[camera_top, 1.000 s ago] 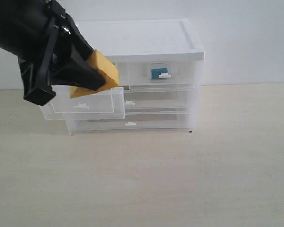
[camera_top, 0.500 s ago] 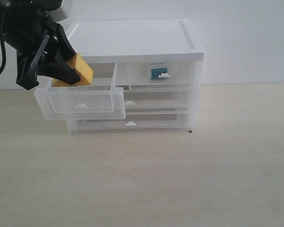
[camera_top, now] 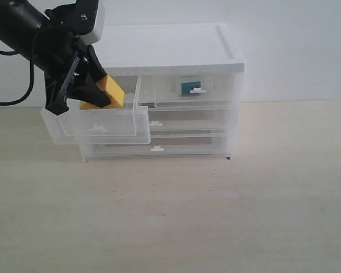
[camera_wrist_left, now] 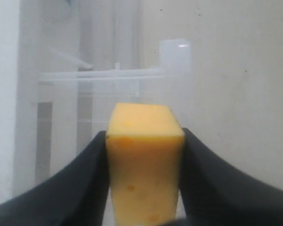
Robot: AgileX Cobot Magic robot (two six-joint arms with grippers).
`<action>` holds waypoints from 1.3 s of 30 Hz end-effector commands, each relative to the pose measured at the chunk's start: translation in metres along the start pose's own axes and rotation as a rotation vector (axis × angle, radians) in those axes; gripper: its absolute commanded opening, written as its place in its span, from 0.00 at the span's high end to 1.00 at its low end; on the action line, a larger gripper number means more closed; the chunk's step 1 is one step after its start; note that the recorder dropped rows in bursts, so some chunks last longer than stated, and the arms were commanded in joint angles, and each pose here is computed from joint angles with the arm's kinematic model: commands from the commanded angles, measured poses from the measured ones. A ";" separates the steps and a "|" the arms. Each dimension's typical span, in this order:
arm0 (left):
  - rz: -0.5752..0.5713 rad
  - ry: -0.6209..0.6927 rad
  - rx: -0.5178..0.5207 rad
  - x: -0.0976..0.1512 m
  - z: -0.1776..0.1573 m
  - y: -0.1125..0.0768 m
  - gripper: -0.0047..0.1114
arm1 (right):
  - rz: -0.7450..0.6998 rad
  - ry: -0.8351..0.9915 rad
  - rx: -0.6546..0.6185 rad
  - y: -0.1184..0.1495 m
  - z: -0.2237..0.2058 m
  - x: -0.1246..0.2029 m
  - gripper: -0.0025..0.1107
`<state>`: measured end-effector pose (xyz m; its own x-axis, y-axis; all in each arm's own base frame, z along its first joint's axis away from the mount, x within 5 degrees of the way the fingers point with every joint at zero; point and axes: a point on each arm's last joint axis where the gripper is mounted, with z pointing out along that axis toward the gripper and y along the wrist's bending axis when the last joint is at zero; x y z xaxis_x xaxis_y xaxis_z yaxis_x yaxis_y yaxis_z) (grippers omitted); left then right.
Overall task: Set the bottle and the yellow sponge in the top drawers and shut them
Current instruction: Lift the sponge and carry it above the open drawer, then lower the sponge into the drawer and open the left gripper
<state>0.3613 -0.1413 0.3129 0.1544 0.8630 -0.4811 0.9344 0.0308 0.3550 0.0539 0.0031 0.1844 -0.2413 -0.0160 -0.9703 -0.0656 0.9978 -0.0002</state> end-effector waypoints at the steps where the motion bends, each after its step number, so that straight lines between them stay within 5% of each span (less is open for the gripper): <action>1: -0.012 -0.003 -0.063 0.004 0.009 0.009 0.92 | 0.004 -0.010 -0.002 0.000 0.000 0.000 0.98; 17: 0.061 0.024 -0.169 0.009 0.013 0.022 0.91 | 0.004 -0.010 -0.002 0.000 0.000 0.000 0.98; 29: 0.070 0.028 -0.220 0.011 0.017 0.028 0.44 | 0.004 -0.010 -0.002 0.000 0.000 0.000 0.98; 39: 0.064 0.011 -0.261 0.003 -0.001 0.027 0.41 | 0.005 -0.010 -0.002 0.000 0.000 0.000 0.98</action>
<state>0.3867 -0.1414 0.3009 0.2088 0.8793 -0.4280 0.8618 0.0415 0.5056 0.0539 0.0031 0.1844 -0.2413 -0.0160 -0.9703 -0.0656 0.9978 -0.0002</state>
